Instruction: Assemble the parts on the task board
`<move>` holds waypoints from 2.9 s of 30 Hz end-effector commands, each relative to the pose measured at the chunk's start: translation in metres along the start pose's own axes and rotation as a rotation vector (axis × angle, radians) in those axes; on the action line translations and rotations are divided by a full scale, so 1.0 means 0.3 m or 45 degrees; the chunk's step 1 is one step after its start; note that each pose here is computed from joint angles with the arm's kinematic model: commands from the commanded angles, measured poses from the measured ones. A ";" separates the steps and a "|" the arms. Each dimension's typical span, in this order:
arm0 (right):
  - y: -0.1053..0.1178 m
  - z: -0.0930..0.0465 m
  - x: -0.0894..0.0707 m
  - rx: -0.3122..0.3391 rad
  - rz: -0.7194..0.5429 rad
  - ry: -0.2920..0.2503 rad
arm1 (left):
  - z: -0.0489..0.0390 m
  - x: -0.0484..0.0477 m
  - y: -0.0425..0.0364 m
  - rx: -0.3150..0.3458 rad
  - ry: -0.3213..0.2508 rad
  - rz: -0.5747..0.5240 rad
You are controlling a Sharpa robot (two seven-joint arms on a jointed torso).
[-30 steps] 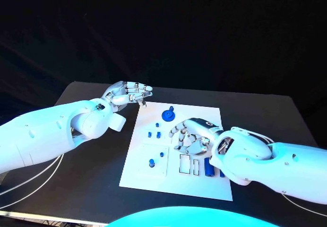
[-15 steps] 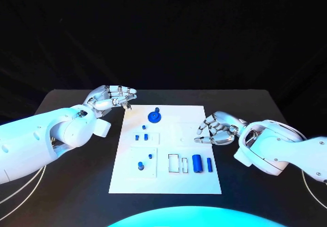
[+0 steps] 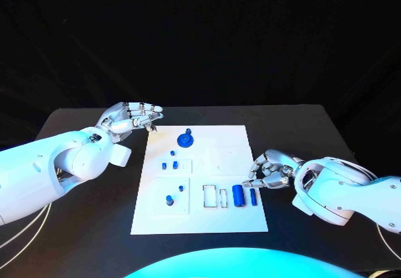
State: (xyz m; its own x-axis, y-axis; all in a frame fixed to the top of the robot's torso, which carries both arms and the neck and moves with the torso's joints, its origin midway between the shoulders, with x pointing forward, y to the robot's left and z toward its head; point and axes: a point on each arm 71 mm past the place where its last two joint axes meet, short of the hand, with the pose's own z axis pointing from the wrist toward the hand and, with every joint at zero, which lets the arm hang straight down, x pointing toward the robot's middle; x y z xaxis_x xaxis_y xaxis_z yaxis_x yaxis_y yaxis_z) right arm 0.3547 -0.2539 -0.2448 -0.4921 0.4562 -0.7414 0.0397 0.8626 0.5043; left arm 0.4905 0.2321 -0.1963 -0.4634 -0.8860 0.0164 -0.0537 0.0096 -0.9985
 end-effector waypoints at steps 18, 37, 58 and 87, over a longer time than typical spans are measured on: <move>0.019 0.017 0.095 0.027 -0.113 0.105 | -0.002 0.003 -0.003 0.011 0.011 -0.009; 0.029 0.052 0.158 0.089 -0.208 0.245 | -0.004 0.001 -0.001 0.002 0.016 -0.012; 0.045 0.058 0.138 0.086 -0.029 0.107 | -0.004 0.003 -0.001 -0.003 0.020 -0.013; 0.200 0.086 0.174 -0.005 0.208 0.311 | 0.002 0.014 0.001 -0.010 0.029 -0.015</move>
State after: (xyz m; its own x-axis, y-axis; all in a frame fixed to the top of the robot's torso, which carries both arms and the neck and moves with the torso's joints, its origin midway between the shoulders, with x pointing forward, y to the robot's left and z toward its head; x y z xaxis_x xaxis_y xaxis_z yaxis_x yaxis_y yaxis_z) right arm 0.3569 -0.1761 -0.2607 -0.6174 0.5729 -0.5391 0.1470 0.7572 0.6364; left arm 0.4898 0.2314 -0.1976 -0.4668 -0.8842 0.0185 -0.0657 0.0139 -0.9977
